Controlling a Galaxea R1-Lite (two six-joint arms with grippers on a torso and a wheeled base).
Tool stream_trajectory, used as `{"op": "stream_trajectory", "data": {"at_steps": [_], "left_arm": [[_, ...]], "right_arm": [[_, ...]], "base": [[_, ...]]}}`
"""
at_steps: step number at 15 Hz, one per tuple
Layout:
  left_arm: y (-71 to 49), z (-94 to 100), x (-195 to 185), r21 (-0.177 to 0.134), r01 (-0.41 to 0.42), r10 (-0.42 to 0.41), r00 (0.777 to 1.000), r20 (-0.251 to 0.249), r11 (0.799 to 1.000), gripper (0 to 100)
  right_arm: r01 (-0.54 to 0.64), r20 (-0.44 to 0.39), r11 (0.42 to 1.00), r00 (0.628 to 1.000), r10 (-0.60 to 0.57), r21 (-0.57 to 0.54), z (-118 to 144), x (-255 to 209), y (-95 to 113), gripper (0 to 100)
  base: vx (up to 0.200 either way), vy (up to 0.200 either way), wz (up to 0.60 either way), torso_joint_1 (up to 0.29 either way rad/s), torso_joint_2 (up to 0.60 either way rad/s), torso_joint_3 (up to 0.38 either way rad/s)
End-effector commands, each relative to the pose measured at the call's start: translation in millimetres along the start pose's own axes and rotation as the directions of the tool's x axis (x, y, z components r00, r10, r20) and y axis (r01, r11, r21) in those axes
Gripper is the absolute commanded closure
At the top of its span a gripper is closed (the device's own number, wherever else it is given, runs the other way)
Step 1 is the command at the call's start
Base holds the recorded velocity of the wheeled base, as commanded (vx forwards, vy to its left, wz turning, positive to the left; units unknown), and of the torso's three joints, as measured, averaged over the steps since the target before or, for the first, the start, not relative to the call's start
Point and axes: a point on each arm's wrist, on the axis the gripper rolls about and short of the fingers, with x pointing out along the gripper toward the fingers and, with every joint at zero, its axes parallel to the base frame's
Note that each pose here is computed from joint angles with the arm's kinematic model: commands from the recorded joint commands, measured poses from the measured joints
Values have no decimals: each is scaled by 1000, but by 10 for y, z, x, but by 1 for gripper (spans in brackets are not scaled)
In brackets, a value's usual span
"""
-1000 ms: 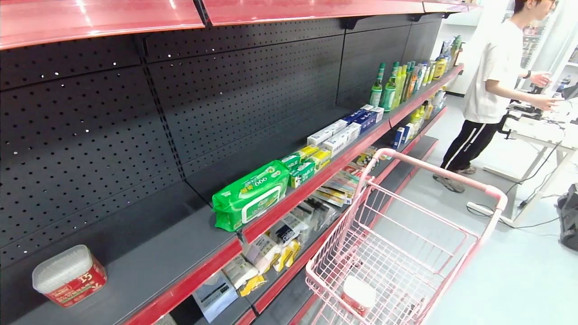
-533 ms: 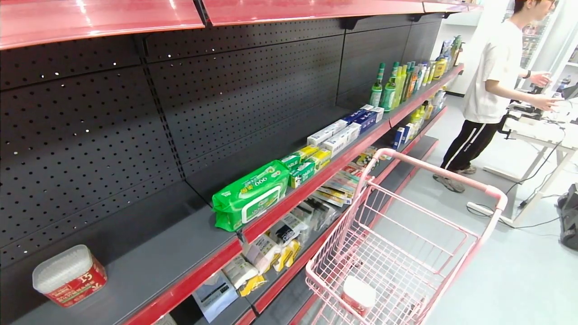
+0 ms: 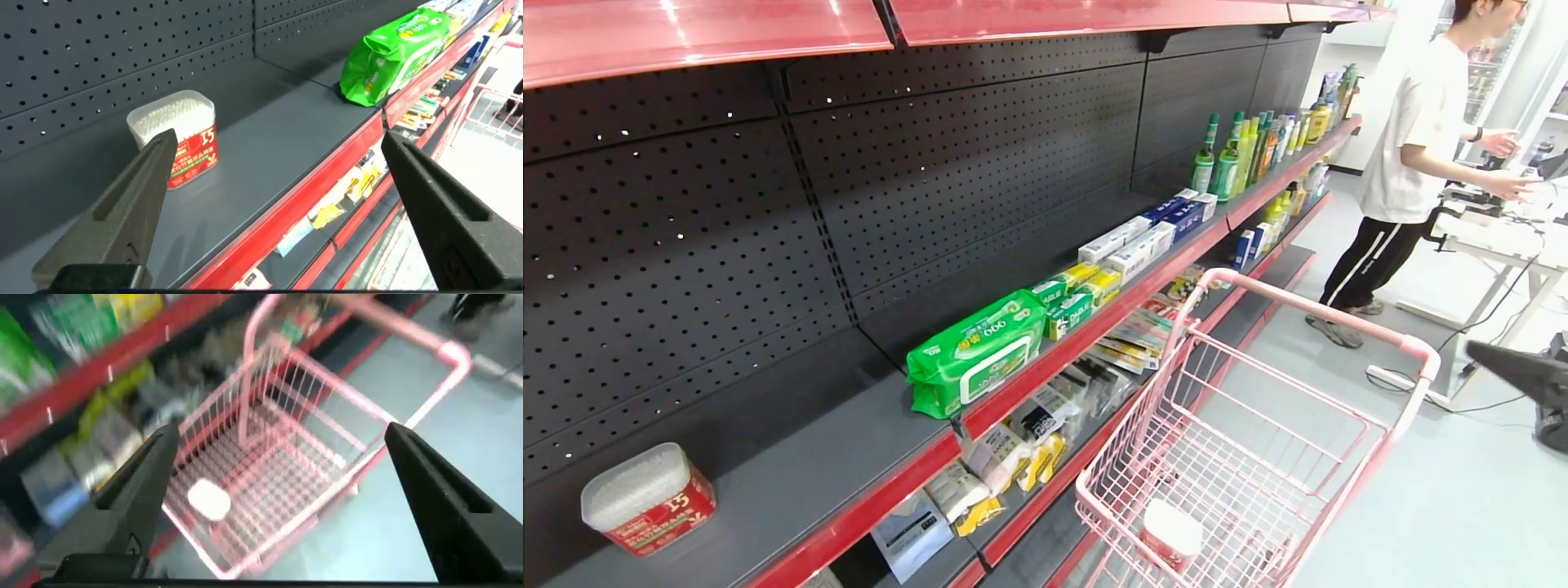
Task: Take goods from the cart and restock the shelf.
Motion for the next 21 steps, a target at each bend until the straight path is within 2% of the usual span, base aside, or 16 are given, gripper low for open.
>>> {"op": "stream_trajectory", "data": {"at_steps": [1,2,4,6,8,11,15,18,21], "left_arm": [[0,0,0,0,-1,1,1000,0,1000,0],[0,0,0,0,-1,1,1000,0,1000,0],[0,0,0,0,-1,1,1000,0,1000,0],[0,0,0,0,-1,1,1000,0,1000,0],[0,0,0,0,-1,1,1000,0,1000,0],[0,0,0,0,-1,1,1000,0,1000,0],[0,0,0,0,-1,1,1000,0,1000,0],[0,0,0,0,-1,1,1000,0,1000,0],[0,0,0,2,-1,1,1000,0,1000,0]], "right_arm": [[-230,-438,964,886,150,-136,-501,1260,133,0],[-321,-516,929,836,186,-185,-679,1490,204,0],[-439,-608,865,764,216,-244,-1022,1850,355,0],[-521,-637,824,717,283,-221,-1181,2039,417,0],[-571,-684,788,672,286,-231,-1397,2199,442,0],[-601,-691,756,663,288,-261,-1625,2358,446,0],[-643,-732,730,609,305,-231,-1844,2438,507,0],[-665,-742,713,589,319,-222,-1940,2458,567,0],[-678,-734,700,590,337,-223,-2006,2503,606,0]], "base": [[0,0,0,0,0,0],[0,0,0,0,0,0],[0,0,0,0,0,0],[0,0,0,0,0,0],[0,0,0,0,0,0],[0,0,0,-25,63,35],[0,0,0,-80,190,104],[0,0,0,-95,209,118],[0,0,0,-111,243,136]]}}
